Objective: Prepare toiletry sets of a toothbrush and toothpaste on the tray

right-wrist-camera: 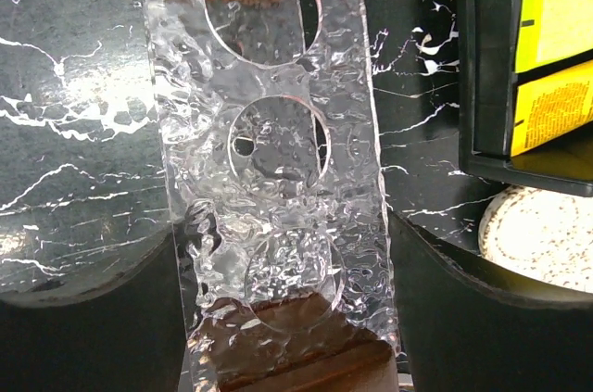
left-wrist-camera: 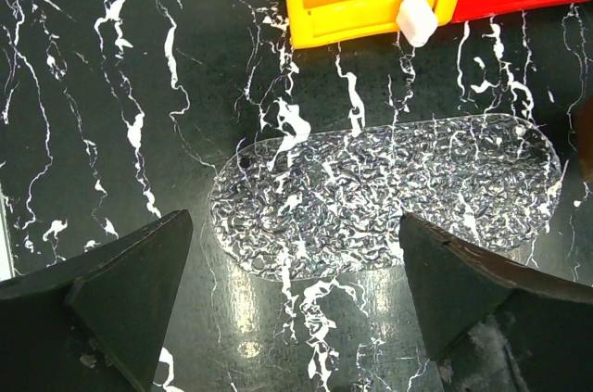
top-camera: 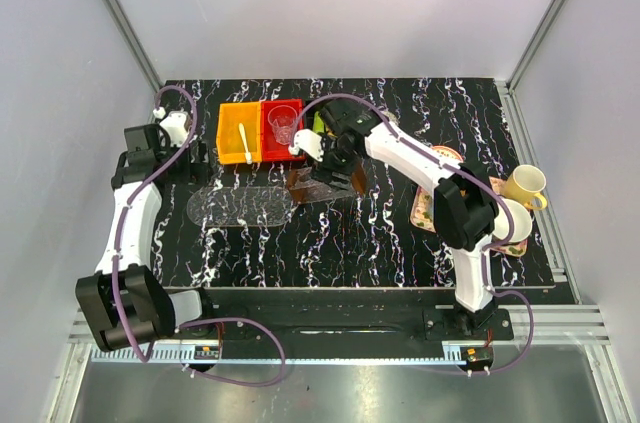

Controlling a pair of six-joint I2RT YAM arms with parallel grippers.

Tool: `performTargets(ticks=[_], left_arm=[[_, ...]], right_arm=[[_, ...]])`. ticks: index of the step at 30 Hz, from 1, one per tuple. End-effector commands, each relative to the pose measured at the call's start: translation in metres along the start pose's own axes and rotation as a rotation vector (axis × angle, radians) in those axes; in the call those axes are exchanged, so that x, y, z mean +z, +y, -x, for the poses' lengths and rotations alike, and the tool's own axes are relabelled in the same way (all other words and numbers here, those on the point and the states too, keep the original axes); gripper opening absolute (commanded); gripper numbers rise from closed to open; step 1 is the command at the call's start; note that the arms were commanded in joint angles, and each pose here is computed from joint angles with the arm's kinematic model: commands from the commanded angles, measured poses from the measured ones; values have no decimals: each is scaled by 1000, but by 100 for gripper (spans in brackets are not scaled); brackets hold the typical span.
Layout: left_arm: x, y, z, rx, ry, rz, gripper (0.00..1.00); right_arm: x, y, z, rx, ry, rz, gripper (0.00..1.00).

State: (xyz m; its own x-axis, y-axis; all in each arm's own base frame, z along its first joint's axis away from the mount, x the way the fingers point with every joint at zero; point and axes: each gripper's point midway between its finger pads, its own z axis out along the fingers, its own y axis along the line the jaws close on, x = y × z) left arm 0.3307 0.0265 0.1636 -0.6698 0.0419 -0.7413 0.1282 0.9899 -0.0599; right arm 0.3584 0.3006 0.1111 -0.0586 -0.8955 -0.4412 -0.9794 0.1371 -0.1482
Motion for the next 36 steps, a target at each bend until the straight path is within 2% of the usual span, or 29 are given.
performTargets(ticks=[1,15,24,36], left_arm=[[-10,2,11,25,-65,-5,99],[5,23,-13,-12,20,50,99],[28,38,-40,-19,138,86,99],[39,63,-74,-7,298,193,98]], right_arm=[[-17,-9,13,3,-54,-96,4],[0,4,9,25,-105,-153,0],[8,9,15,9,-219,-181,0],[15,13,19,8,-263,-172,0]])
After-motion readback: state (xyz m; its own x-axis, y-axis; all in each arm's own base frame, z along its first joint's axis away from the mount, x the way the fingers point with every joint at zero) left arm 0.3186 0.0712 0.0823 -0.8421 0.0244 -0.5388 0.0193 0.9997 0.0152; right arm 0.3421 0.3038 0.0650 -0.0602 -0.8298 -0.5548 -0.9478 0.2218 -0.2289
